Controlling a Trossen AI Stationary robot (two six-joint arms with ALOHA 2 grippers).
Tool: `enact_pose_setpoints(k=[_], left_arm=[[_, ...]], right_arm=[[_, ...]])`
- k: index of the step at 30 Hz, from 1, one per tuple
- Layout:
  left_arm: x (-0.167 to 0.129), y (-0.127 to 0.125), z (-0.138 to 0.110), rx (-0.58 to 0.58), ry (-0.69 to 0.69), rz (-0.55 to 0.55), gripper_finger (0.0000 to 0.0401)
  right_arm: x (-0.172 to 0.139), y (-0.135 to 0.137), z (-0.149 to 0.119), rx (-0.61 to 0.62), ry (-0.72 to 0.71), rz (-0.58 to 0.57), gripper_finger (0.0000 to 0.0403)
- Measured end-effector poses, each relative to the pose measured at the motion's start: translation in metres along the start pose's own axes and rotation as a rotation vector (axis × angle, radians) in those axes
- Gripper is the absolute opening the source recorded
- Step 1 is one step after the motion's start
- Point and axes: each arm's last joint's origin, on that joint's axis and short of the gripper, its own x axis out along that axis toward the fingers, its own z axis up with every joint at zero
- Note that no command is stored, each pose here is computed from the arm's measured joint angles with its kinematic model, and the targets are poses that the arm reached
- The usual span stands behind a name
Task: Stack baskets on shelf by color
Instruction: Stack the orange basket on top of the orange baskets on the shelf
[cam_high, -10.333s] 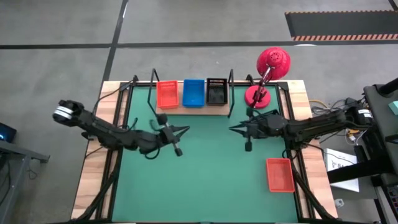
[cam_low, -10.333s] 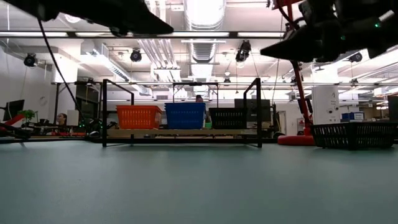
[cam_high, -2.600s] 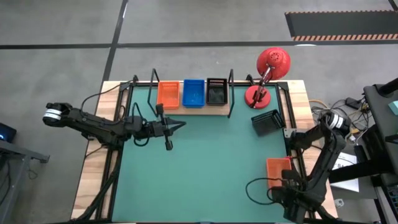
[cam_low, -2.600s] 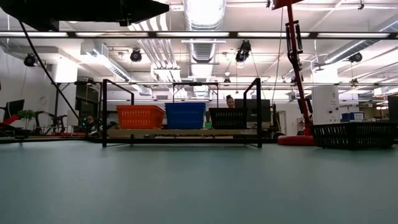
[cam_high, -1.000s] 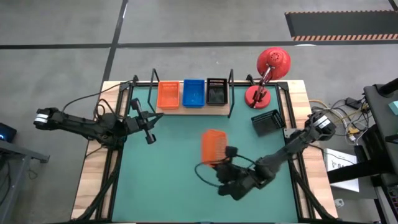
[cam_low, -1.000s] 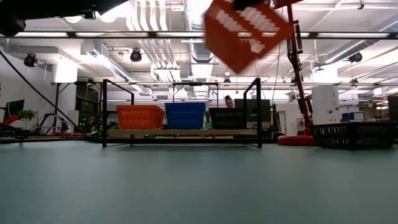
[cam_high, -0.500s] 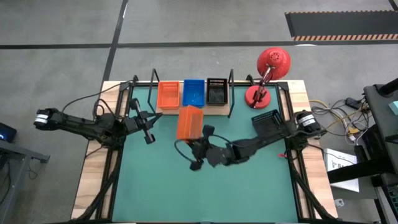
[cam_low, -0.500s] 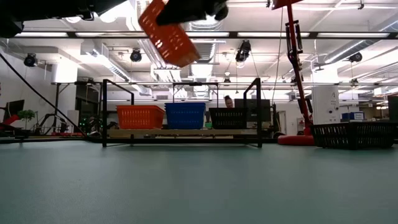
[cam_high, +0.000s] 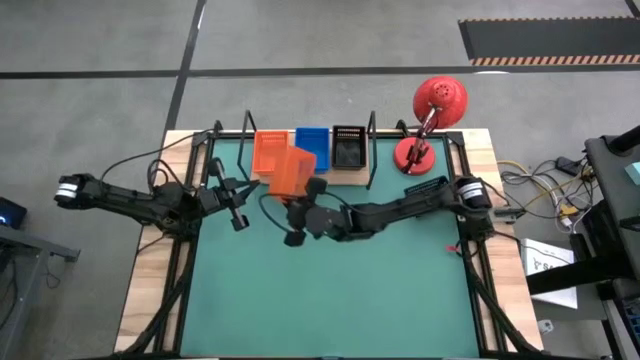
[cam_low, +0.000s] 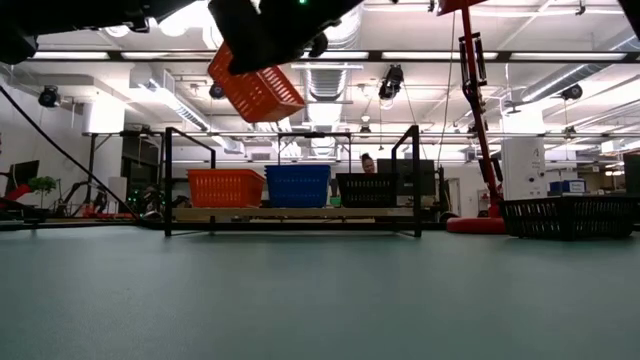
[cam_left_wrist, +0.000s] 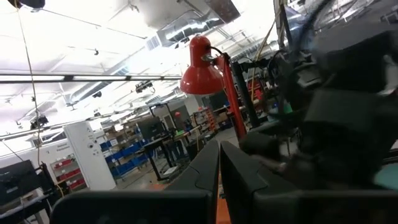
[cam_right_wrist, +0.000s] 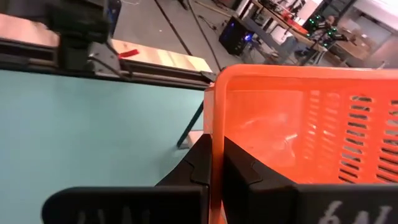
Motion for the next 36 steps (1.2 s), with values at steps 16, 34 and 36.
enact_pose_setpoints(k=[16,34,36], left_arm=[[0.000,0.000,0.001,-0.011,-0.022,0.013,0.0000],[-0.003,0.004,0.005,-0.014,-0.046,0.030,0.0000],[-0.003,0.005,0.006,-0.016,-0.051,0.032,0.0000]], right_arm=[[0.076,-0.043,0.003,-0.040,0.000,0.043,0.0009],[0.116,-0.100,-0.013,0.152,0.006,0.186,0.0009],[0.118,-0.104,-0.015,0.153,0.014,0.180,0.0009]])
